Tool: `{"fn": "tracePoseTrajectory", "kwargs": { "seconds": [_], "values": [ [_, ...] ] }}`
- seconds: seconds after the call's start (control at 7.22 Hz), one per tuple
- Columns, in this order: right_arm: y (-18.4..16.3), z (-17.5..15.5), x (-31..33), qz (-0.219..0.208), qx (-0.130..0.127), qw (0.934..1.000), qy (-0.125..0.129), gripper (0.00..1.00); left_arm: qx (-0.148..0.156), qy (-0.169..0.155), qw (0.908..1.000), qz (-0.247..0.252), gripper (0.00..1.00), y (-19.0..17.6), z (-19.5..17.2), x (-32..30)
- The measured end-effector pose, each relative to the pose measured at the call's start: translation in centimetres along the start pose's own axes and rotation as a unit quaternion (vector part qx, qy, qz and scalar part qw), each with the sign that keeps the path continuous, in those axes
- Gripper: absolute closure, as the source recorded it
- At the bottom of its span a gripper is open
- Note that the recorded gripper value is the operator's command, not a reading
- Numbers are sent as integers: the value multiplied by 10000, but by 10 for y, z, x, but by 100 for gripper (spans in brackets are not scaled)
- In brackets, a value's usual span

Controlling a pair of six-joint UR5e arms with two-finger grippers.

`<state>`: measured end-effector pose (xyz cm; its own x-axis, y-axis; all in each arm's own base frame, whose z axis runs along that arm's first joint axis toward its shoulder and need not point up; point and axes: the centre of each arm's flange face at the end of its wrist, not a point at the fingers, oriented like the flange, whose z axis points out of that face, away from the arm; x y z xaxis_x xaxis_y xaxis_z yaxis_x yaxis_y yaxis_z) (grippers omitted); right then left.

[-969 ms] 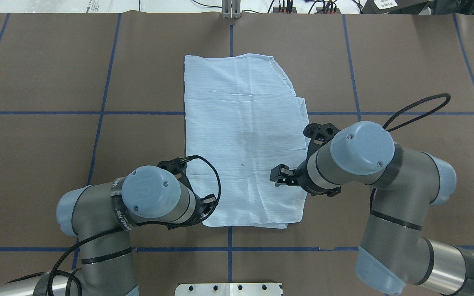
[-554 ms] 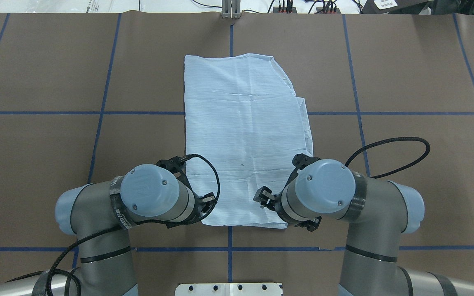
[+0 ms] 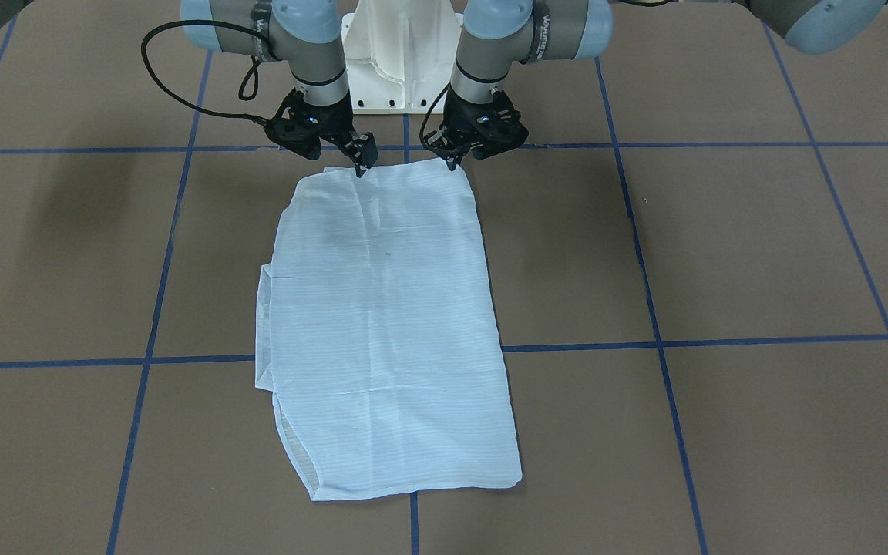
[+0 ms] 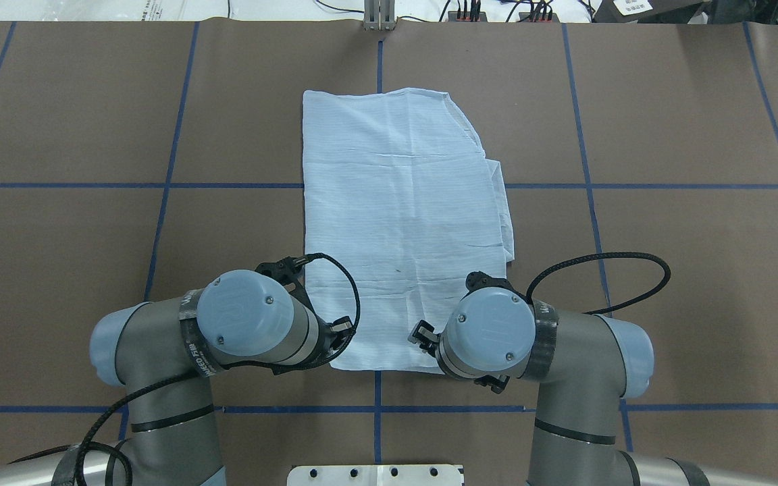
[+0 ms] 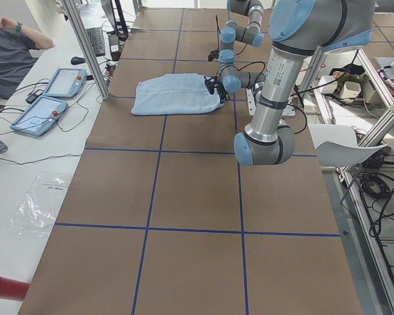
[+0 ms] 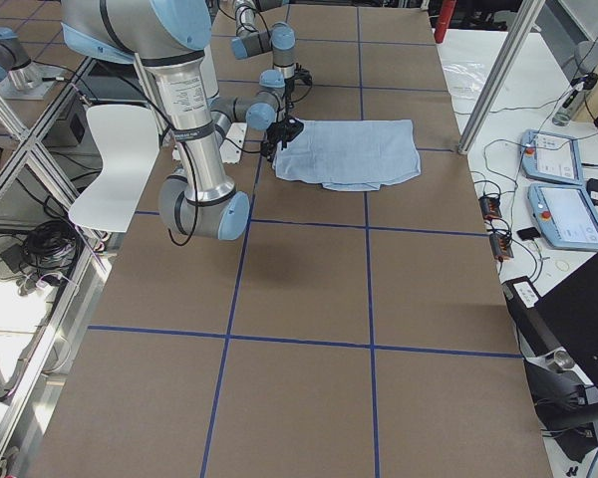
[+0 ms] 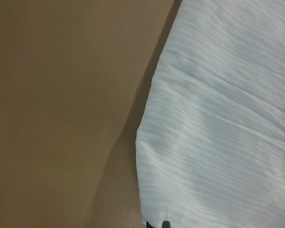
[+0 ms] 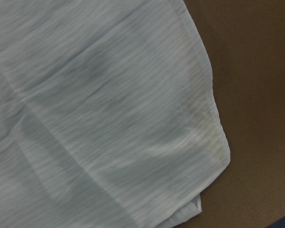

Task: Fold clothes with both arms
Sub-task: 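Grasp the shirt edge nearest the robot with both grippers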

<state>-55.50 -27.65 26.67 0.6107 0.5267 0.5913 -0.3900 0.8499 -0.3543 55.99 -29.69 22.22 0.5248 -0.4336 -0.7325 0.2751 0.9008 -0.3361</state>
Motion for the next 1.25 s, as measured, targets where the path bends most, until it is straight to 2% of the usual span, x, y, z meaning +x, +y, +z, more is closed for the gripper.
{"fn": "tracePoseTrajectory", "kwargs": {
  "seconds": [0.97, 1.11, 1.25],
  "values": [
    [5, 27, 6, -69, 52, 9997, 239, 1, 7, -3, 10000, -8, 100, 0, 1, 0],
    [6, 28, 7, -83, 41, 9997, 240, 17, 8, -5, 10000, -8, 100, 0, 1, -1],
    [7, 28, 7, -94, 33, 9997, 239, 45, 9, -12, 10000, -10, 100, -1, 2, -1]
  ]
}}
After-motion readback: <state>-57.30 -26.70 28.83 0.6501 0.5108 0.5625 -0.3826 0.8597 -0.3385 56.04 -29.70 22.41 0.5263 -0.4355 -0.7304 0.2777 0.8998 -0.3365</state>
